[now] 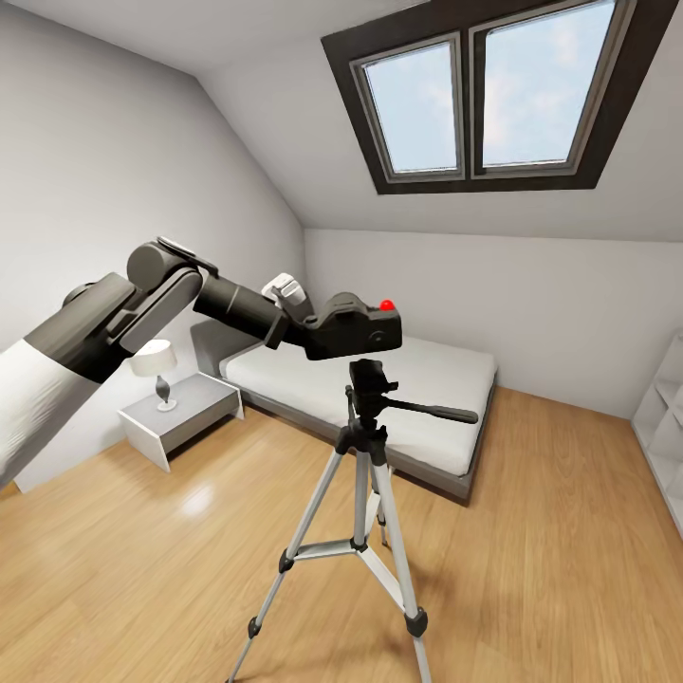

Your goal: Attach the digital camera to the camera tripod in the bedroom.

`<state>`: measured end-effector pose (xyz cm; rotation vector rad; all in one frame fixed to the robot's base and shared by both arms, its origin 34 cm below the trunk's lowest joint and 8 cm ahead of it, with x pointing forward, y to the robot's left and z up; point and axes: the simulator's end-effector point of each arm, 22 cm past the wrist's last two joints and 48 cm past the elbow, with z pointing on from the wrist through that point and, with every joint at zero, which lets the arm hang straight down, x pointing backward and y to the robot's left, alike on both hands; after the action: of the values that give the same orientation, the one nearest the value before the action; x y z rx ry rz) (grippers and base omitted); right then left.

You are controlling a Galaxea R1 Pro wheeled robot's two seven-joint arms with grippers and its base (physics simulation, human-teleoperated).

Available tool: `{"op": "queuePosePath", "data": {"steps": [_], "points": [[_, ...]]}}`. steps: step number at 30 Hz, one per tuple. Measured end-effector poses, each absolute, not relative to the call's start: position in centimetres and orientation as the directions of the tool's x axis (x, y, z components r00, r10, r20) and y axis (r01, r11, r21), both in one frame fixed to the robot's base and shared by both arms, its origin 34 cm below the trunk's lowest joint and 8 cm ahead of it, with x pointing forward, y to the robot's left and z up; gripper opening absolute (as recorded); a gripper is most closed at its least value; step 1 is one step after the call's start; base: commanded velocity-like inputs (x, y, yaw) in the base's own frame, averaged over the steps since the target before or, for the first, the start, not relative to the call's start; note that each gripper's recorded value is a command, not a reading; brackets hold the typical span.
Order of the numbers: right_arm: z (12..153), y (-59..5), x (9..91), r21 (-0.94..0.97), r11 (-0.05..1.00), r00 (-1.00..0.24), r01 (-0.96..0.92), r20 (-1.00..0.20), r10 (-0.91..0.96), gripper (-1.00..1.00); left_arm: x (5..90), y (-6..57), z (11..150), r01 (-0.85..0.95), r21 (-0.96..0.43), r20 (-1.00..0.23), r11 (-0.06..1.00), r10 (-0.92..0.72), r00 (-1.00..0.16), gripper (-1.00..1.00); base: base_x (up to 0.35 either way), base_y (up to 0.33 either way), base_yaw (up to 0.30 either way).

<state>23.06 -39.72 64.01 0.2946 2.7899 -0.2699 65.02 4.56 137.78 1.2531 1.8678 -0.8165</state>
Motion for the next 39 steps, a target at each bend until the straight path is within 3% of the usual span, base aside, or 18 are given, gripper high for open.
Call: {"op": "queuePosePath", "data": {"steps": [18, 39], "points": [[64.0, -39.7, 23.1, -0.152, 0.961, -0.927, 0.232, -0.334, 0.171, 1.0, 65.1, 4.9, 137.8, 0.939, -0.104, -0.841, 0.328, 0.475, -0.259, -1.0, 0.039, -0.093, 0.0], [64.0, -39.7, 23.1, -0.153, 0.961, -0.927, 0.233, -0.334, 0.171, 1.0, 63.9, 4.1, 138.2, 0.952, -0.076, -0.846, 0.295, 0.487, -0.218, -1.0, 0.006, -0.009, 0.0]]}}
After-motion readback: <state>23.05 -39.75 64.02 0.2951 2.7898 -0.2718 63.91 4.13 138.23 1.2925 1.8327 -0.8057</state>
